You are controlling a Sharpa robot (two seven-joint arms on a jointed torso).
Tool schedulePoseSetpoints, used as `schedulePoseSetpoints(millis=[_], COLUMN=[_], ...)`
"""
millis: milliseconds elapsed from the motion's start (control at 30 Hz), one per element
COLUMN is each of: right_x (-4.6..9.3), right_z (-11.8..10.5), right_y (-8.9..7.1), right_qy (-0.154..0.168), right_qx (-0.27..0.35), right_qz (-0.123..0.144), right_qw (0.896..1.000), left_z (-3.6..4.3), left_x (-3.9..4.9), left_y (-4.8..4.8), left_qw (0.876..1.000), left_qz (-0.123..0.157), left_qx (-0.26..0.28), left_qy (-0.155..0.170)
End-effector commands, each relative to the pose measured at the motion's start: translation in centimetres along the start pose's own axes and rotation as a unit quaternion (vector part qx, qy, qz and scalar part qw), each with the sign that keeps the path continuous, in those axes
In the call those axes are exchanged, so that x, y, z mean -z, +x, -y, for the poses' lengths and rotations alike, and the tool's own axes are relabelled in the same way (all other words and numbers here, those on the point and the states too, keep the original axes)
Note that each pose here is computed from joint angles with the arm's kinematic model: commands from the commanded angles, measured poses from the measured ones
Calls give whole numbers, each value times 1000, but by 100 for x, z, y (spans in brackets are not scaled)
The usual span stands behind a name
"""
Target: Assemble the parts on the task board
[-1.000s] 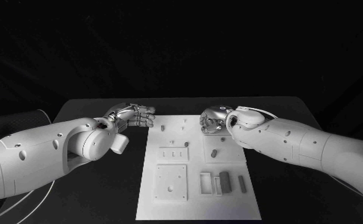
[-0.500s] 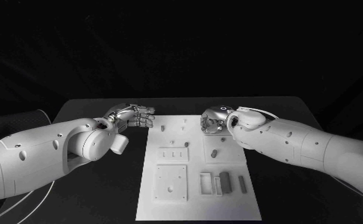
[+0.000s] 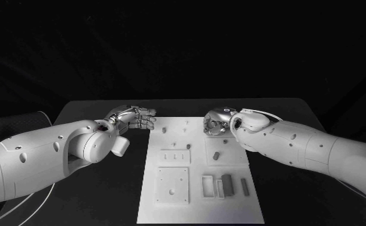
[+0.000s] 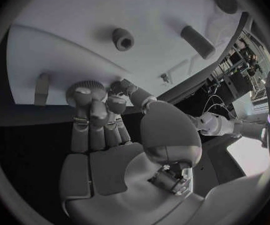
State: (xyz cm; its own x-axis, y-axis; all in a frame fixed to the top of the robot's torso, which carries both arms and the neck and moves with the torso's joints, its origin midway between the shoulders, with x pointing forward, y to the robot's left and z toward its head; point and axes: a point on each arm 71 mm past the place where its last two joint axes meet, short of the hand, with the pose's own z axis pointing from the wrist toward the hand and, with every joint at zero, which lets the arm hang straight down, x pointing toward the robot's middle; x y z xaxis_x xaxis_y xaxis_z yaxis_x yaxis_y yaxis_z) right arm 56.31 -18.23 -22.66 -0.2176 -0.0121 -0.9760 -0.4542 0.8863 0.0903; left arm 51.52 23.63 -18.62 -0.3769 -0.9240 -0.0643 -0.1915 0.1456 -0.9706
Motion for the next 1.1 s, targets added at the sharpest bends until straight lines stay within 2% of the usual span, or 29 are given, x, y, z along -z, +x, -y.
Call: schedulePoseSetpoints(millis=[33, 367, 700, 1100], right_x=[21, 13, 45, 19], right_z=[22, -31, -109, -296], right_y=[115, 95, 37, -156], right_qy=[6, -2, -14, -22], right_qx=[10, 9, 4, 3], right_qz=[-25, -11, 25, 77], right_qw=[1000, 1000, 1000, 997], left_z=[15, 14, 11, 8], left_x=[0, 2, 3, 5], left_y=[16, 17, 1, -3], left_qw=[1000, 1000, 1000, 1000], left_qz=[-6, -6, -3, -3], left_qx=[3, 3, 3, 3], left_qy=[4, 3, 1, 0])
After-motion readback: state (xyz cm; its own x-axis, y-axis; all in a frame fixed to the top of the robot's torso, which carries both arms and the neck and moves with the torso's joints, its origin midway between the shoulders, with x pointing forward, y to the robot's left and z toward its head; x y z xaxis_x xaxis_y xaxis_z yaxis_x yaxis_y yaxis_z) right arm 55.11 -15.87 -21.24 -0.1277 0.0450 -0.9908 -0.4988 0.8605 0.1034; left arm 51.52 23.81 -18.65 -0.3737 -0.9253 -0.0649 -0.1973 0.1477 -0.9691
